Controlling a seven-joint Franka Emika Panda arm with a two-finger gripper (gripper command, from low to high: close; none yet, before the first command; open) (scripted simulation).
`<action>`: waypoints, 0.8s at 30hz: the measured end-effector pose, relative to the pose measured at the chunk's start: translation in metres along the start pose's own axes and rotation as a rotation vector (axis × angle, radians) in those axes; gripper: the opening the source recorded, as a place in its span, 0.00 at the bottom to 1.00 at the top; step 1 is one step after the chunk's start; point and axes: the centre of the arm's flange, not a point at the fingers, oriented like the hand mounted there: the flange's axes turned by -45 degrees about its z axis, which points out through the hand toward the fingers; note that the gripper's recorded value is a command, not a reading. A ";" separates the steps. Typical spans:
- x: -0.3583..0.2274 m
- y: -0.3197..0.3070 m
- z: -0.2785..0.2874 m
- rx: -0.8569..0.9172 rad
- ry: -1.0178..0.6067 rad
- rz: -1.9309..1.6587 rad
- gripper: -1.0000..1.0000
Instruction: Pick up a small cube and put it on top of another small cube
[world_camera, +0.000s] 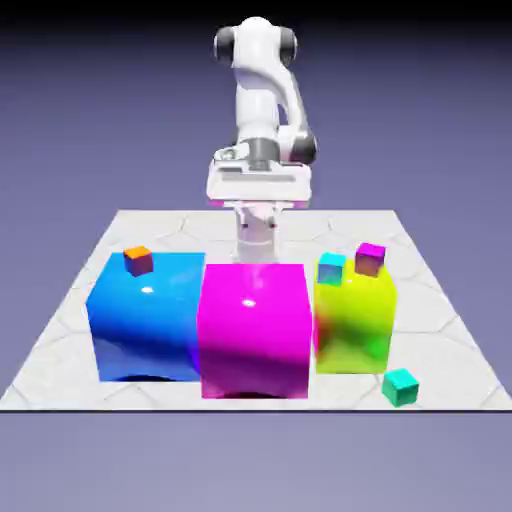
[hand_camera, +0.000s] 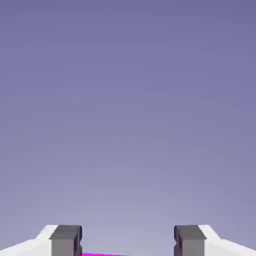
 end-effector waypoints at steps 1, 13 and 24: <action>0.013 -0.004 -0.010 -0.011 0.020 0.025 0.50; 0.114 -0.107 -0.136 -0.136 0.234 0.268 0.50; 0.117 -0.276 -0.163 -0.270 0.355 0.413 0.50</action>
